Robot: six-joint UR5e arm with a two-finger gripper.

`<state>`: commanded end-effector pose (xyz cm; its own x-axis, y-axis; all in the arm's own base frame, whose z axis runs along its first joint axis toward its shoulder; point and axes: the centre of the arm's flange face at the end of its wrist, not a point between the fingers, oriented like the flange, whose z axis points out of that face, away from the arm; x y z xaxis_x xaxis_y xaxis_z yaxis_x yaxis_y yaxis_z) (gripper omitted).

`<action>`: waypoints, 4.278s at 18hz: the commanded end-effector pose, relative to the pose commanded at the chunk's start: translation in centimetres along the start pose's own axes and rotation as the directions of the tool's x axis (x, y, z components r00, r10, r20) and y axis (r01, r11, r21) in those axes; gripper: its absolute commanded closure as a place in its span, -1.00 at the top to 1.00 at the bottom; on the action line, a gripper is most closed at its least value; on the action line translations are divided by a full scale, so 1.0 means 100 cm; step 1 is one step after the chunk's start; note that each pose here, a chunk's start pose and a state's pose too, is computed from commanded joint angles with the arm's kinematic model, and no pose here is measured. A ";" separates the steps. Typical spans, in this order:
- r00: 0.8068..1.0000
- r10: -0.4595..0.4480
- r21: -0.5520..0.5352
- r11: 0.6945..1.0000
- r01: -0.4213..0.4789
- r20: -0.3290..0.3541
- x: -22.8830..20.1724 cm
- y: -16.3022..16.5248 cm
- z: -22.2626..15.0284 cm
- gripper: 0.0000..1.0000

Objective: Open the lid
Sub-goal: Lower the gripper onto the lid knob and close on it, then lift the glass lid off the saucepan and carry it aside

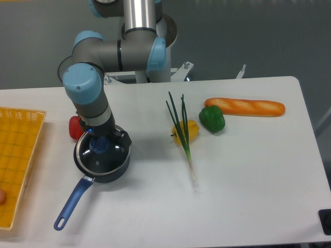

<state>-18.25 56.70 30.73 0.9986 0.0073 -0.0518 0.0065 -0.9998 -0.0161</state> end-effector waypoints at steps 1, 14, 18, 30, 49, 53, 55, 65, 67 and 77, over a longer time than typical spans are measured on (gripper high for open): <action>1.000 0.000 0.000 1.000 0.000 0.000 0.000 0.000 0.000 1.00; 1.000 0.023 0.014 1.000 -0.023 -0.004 0.012 -0.005 -0.008 1.00; 0.999 0.034 0.005 0.999 -0.034 0.003 0.018 -0.008 -0.006 1.00; 0.999 0.050 -0.016 0.999 -0.050 -0.001 0.029 -0.009 0.004 1.00; 0.999 0.054 -0.044 0.998 -0.054 -0.003 0.036 -0.012 0.014 1.00; 0.998 0.059 -0.044 0.997 -0.059 -0.005 0.036 -0.012 0.014 0.87; 0.998 0.057 -0.053 0.997 -0.058 -0.010 0.036 -0.011 0.015 0.61; 0.999 0.047 -0.058 0.997 -0.048 -0.023 0.032 -0.011 0.010 0.13; 0.999 0.045 -0.054 0.998 -0.046 -0.022 0.031 -0.011 0.007 0.13; 0.998 0.056 -0.025 0.998 -0.056 -0.009 -0.003 -0.018 -0.026 0.13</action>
<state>-18.38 58.44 33.41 0.9979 -0.0488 -0.0436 -0.0483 -0.9988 0.0115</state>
